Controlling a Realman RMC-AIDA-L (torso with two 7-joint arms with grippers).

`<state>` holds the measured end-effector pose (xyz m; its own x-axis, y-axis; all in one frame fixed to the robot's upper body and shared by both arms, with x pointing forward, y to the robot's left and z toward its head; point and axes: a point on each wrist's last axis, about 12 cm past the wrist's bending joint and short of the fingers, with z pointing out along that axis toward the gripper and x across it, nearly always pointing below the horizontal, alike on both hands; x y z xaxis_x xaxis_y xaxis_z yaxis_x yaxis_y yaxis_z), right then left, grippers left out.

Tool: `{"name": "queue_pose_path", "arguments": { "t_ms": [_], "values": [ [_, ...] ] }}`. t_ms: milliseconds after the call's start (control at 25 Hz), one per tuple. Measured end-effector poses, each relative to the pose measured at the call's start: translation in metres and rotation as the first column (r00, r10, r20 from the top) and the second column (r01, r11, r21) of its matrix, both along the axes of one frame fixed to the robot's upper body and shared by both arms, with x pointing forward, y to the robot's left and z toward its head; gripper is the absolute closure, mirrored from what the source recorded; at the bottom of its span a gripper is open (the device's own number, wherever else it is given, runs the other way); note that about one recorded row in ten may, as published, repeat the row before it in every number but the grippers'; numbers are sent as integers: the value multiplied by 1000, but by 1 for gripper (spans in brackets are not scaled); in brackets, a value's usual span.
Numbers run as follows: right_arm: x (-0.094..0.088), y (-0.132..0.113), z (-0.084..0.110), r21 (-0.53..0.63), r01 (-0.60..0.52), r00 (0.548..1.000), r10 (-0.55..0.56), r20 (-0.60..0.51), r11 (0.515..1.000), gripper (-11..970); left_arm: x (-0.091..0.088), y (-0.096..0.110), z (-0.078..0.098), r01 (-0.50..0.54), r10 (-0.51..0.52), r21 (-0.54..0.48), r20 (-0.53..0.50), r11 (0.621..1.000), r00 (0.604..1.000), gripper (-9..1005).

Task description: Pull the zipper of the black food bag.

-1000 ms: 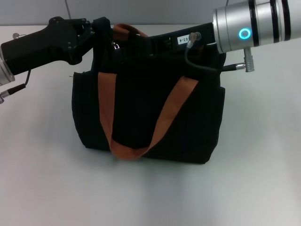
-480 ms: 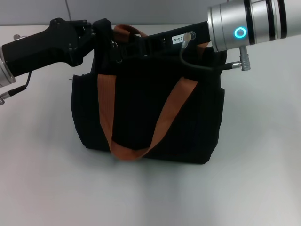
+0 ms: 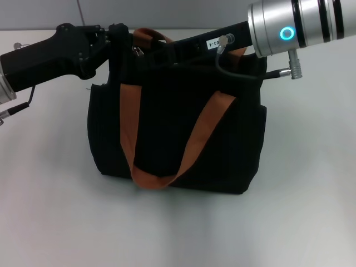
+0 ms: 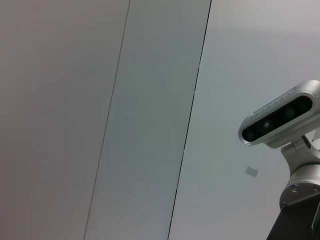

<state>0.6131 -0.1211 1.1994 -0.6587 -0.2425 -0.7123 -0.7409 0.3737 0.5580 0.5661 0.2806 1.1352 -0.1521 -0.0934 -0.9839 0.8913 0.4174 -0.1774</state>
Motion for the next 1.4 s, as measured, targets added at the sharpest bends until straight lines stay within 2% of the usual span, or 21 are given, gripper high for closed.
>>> {"name": "queue_pose_path", "arguments": {
  "t_ms": [400,600,1400],
  "values": [
    [3,-1,-3,10,12,999,-12,-36,1000,945,0,-1,0,2,-2,0,0,1000,1000,969],
    [4,2,-3,23,7,999,-6,-45,1000,821,-1,-1,0,6,-6,-1,3,1000,1000,969],
    [5,11,1,15,-20,1000,20,-17,1000,944,-3,0,-3,-1,1,2,-1,1000,1000,969]
  ]
}}
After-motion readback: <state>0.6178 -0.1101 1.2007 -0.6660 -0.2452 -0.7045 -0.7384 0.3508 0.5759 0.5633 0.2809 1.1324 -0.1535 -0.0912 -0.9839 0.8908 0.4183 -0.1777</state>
